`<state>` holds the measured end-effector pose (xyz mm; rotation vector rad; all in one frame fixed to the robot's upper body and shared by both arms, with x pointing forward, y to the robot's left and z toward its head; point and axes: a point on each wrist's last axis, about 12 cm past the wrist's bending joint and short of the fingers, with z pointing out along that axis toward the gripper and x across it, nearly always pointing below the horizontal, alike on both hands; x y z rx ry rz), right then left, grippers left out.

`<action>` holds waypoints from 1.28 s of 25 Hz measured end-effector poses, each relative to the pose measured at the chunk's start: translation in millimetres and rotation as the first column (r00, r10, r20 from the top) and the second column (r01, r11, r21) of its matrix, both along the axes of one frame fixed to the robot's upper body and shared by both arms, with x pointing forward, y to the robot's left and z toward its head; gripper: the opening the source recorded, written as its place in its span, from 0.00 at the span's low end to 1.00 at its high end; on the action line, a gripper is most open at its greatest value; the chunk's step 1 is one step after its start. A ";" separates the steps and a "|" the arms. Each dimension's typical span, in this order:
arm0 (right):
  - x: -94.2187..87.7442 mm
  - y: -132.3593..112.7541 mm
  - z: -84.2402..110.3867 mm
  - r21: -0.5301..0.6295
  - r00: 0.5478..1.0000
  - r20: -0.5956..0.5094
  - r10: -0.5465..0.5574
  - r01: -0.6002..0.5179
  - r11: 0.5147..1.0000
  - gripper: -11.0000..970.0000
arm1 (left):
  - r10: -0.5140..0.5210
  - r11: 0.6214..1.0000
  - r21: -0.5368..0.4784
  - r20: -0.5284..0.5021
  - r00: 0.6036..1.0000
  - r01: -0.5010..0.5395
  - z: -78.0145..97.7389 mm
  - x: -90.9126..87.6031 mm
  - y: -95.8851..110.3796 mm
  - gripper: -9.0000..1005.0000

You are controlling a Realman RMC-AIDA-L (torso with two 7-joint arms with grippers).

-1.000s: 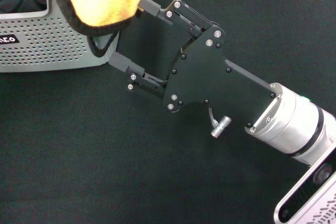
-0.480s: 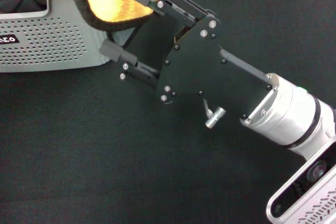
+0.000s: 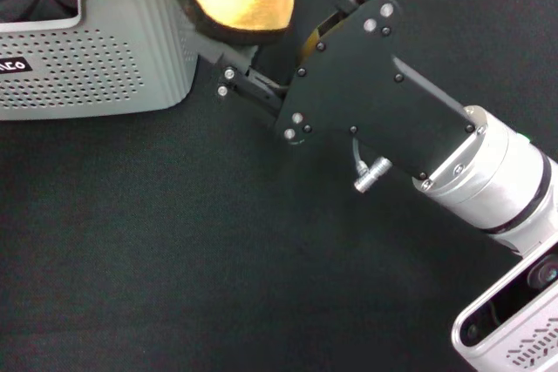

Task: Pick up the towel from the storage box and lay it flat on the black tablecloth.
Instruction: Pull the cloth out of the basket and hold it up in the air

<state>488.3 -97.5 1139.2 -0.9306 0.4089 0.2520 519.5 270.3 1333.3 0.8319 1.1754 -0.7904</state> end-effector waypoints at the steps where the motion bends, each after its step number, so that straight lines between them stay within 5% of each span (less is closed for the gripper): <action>1: -0.3 -0.4 0.1 0.004 1.000 0.004 -0.005 0.005 1.000 0.66 | -0.002 1.000 0.000 -0.001 1.000 0.002 -0.3 0.3 -0.4 0.02; 12: -5.5 -6.4 -2.6 0.023 1.000 0.018 -0.025 0.024 0.999 0.66 | 0.007 1.000 -0.005 -0.012 1.000 -0.007 -4.0 2.4 0.8 0.02; 18: -3.6 -8.6 -3.1 0.029 0.999 0.011 -0.050 0.050 0.998 0.44 | 0.007 1.000 -0.004 -0.014 1.000 -0.007 -4.4 2.2 0.8 0.03; 32: -4.0 -18.8 -11.6 0.029 0.995 -0.030 -0.100 0.101 0.995 0.32 | 0.010 1.000 0.001 -0.005 1.000 -0.010 -4.6 1.9 1.1 0.03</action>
